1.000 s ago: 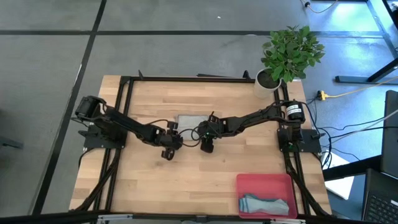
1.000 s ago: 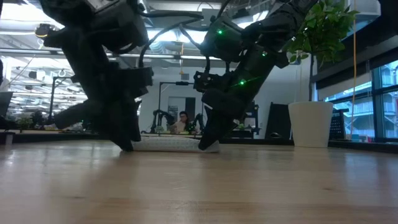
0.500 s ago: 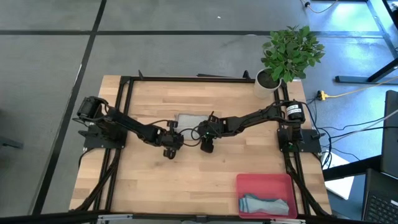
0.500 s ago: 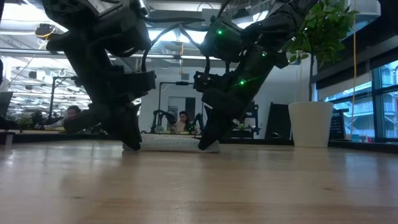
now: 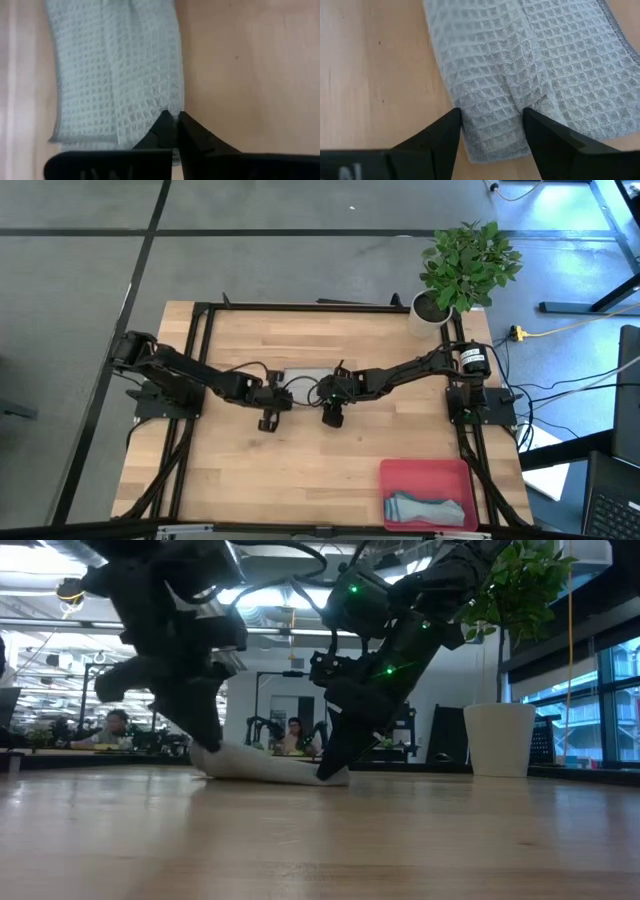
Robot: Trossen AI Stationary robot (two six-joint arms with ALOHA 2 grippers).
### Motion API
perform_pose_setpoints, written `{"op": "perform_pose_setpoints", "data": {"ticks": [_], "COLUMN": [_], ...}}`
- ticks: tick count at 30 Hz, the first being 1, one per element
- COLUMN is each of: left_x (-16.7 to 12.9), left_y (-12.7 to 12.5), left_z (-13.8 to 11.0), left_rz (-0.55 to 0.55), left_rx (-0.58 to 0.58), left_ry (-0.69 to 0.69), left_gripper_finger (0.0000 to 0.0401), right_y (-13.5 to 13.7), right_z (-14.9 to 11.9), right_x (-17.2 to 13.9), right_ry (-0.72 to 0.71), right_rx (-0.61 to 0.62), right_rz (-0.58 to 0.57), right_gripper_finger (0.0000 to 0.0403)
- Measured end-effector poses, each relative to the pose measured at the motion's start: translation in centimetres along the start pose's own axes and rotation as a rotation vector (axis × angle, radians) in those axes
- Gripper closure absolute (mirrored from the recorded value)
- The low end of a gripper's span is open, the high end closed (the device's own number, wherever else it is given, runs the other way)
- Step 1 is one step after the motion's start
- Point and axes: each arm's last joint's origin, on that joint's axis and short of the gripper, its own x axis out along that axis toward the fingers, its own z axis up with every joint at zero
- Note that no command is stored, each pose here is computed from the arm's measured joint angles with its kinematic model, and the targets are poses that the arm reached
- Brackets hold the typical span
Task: Roll microfiber towels into tight, uniform cylinder then place into a basket
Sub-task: Roll the gray towel
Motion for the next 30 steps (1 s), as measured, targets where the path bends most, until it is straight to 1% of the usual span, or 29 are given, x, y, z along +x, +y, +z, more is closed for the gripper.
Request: {"op": "perform_pose_setpoints", "data": {"ticks": [5, 9, 11, 18, 24, 27, 30], "left_x": [-0.4, -0.2, -0.2, 0.4, 0.6, 1.3, 2.1], "left_y": [1.8, 3.4, 4.3, 6.8, 7.9, 8.0, 8.2], "left_z": [0.8, 1.0, 1.1, 0.5, 0.6, 0.7, 0.9], "left_rz": [0.026, 0.006, 0.017, 0.060, 0.074, 0.050, 0.063], "left_rx": [-0.052, -0.102, -0.131, -0.210, -0.214, -0.187, -0.169], "left_ry": [0.012, 0.016, 0.009, 0.037, -0.003, -0.018, -0.029], "left_gripper_finger": [0.0401, 0.0401, 0.0401, 0.0401, 0.0401, 0.0401, 0.0401], "right_y": [0.0, 0.0, 0.0, 0.0, 0.0, 0.0, 0.0], "right_z": [0.0, 0.0, 0.0, 0.0, 0.0, 0.0, 0.0], "right_x": [0.0, 0.0, 0.0, 0.0, 0.0, 0.0, 0.0], "right_ry": [-0.002, -0.001, -0.001, -0.002, -0.002, -0.003, -0.002], "right_rx": [0.000, 0.000, 0.000, -0.003, -0.003, -0.003, -0.003], "right_rz": [0.000, 0.000, 0.000, 0.000, -0.001, -0.001, -0.002], "right_gripper_finger": [0.0185, 0.0185, 0.0185, 0.0185, 0.0185, 0.0185, 0.0185]}}
